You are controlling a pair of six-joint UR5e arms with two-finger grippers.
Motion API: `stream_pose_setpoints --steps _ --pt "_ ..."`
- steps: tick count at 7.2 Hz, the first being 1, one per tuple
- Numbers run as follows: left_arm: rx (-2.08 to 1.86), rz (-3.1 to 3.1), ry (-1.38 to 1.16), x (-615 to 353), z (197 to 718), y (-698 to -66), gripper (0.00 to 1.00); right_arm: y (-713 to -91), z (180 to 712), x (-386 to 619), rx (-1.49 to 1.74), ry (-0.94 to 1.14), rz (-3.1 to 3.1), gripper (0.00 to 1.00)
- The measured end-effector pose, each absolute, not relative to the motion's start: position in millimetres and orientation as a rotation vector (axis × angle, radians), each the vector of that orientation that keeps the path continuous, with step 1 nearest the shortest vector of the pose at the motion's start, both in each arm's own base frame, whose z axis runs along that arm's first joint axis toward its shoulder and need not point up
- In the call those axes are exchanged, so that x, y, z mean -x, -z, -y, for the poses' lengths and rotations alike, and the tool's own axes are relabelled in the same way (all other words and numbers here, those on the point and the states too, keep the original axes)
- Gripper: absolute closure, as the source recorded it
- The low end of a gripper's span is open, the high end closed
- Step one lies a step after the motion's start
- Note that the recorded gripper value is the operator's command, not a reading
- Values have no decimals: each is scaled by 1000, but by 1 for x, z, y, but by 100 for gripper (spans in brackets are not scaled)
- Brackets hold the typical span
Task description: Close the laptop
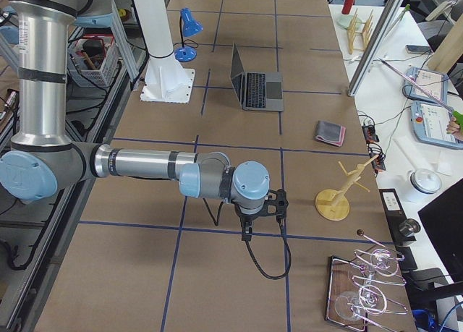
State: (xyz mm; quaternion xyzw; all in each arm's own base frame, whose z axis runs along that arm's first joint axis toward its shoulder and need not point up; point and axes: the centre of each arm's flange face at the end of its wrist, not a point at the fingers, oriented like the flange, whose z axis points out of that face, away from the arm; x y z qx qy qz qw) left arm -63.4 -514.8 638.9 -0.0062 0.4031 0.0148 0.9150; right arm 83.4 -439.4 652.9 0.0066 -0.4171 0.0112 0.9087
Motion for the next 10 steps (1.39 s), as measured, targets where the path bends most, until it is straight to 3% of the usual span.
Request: stream_pose_setpoints --steps 2,5,10 --pt "-18 -833 -39 63 517 -629 0 -651 440 -83 -17 -22 862 0" --pt "-116 -839 -74 58 525 -566 0 -614 448 -77 -78 24 859 0" --pt "-108 -984 16 -100 501 -346 1 -527 461 -32 -171 133 905 0"
